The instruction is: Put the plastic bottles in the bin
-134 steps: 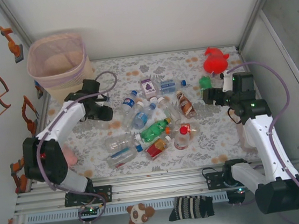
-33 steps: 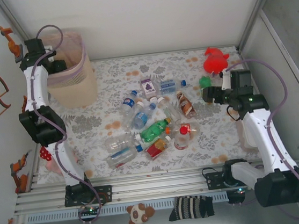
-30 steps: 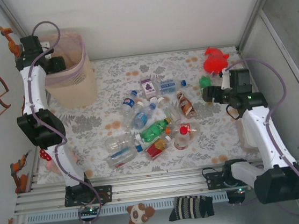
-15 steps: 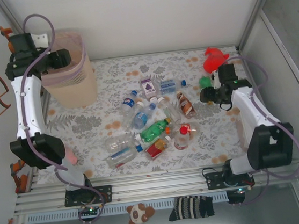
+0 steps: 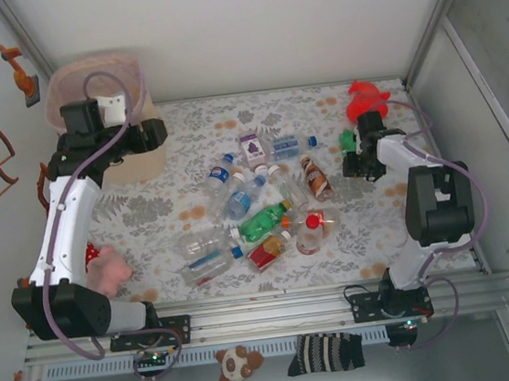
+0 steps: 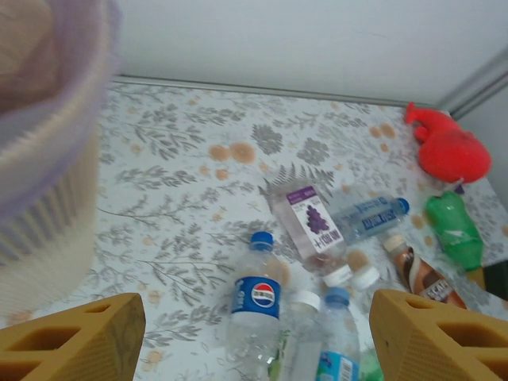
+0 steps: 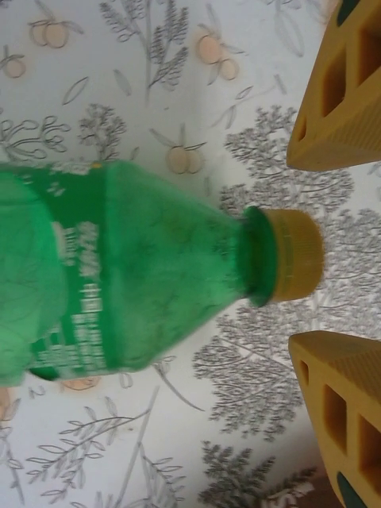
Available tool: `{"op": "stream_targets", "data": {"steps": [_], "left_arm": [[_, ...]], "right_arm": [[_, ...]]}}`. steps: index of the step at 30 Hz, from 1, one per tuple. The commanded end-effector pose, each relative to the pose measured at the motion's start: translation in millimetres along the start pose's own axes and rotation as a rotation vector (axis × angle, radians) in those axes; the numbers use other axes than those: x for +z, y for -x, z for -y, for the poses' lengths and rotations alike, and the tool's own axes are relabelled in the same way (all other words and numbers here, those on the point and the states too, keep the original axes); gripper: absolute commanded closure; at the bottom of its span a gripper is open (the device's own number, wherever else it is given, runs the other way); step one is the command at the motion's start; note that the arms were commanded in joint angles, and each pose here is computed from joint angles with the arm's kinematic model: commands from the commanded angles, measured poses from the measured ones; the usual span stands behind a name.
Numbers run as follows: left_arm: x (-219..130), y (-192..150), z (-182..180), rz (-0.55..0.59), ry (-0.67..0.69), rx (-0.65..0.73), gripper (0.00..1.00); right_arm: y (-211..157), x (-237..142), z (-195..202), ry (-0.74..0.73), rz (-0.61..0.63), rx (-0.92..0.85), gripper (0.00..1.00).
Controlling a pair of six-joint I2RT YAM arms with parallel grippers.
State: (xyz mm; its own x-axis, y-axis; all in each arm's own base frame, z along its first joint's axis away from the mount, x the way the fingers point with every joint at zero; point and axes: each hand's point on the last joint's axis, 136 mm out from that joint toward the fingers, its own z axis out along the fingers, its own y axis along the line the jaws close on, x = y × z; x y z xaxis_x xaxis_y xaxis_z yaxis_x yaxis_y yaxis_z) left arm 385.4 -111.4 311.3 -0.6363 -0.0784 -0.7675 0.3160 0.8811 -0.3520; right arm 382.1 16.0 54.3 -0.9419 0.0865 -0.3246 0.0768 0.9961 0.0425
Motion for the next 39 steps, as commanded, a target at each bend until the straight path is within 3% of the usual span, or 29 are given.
{"op": "stream_targets", "data": {"steps": [1, 16, 21, 27, 34, 39], "left_arm": [[-6.1, 2.4, 15.4, 0.046, -0.05, -0.011, 0.26], [-9.2, -26.8, 14.4, 0.033, -0.043, -0.063, 0.26], [-12.4, -27.6, 17.0, 0.04, -0.049, -0.059, 0.27], [-20.2, -23.7, 25.0, 0.063, -0.077, -0.034, 0.27], [-30.9, -20.9, 35.7, 0.078, -0.11, -0.002, 0.27], [-35.9, -21.1, 43.0, 0.072, -0.131, 0.008, 0.27]], "right_arm": [[15.8, 4.6, -2.4, -0.003, 0.034, -0.024, 0.47], [4.2, 24.5, 0.0, -0.011, -0.013, -0.028, 0.67], [7.8, 3.9, -2.0, 0.0, 0.048, -0.028, 0.74], [26.9, -42.9, -7.3, 0.016, 0.21, -0.074, 0.77], [47.1, -103.1, -43.8, 0.094, 0.424, -0.353, 0.8], [43.9, -140.8, -87.6, 0.135, 0.543, -0.677, 0.83]]}}
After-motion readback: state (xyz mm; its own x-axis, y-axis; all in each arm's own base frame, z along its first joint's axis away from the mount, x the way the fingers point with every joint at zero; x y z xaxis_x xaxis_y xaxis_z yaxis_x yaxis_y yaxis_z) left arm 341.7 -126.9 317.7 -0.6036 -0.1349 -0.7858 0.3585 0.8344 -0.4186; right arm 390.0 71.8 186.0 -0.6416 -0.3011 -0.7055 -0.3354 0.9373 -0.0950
